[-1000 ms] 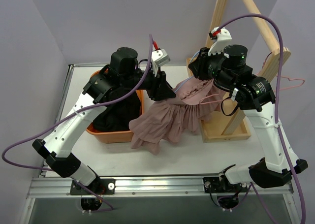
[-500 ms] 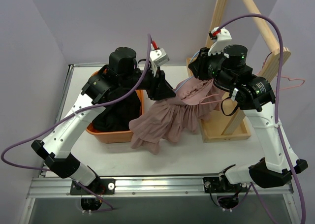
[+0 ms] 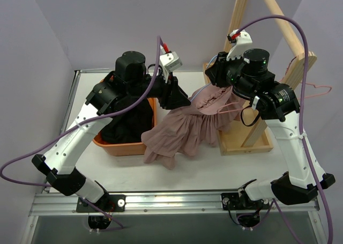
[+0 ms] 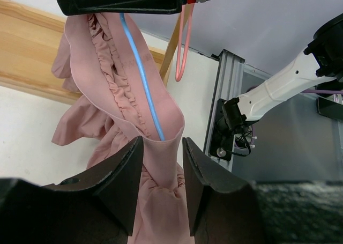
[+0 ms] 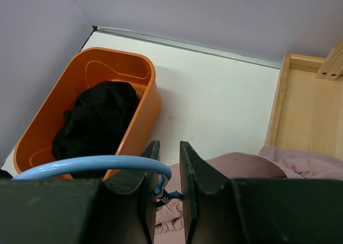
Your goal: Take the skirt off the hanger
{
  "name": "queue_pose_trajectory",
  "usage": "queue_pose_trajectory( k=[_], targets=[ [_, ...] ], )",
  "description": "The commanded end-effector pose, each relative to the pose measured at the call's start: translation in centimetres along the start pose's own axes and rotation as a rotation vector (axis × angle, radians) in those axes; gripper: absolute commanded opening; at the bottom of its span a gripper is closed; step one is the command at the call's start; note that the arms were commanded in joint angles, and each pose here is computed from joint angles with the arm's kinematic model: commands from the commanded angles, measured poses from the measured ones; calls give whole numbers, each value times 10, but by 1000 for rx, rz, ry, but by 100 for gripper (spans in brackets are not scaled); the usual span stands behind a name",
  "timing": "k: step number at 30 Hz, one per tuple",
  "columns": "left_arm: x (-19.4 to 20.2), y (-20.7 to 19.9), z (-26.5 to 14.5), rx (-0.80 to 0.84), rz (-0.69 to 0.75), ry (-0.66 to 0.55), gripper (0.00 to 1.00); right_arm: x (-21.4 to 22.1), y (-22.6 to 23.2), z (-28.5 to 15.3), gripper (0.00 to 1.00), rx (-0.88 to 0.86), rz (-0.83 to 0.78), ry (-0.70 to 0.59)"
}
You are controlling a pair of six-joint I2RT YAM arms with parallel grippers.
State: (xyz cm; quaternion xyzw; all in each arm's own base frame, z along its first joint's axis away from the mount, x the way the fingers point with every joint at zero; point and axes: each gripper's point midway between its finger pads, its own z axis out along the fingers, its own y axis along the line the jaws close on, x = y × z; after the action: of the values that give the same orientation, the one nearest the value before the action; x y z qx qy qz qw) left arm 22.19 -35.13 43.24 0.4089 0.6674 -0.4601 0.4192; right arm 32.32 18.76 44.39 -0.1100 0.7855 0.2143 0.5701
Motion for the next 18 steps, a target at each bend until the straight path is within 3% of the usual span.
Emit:
queue_pose_trajectory(
  k=[1, 18],
  targets=[
    [-11, -8, -4, 27, 22, -37, 44, -32, 6, -19, 0, -21, -2, -118],
    [-7, -2, 0, 6, 13, -15, 38, -33, 8, -19, 0, -30, 2, -124]
  ],
)
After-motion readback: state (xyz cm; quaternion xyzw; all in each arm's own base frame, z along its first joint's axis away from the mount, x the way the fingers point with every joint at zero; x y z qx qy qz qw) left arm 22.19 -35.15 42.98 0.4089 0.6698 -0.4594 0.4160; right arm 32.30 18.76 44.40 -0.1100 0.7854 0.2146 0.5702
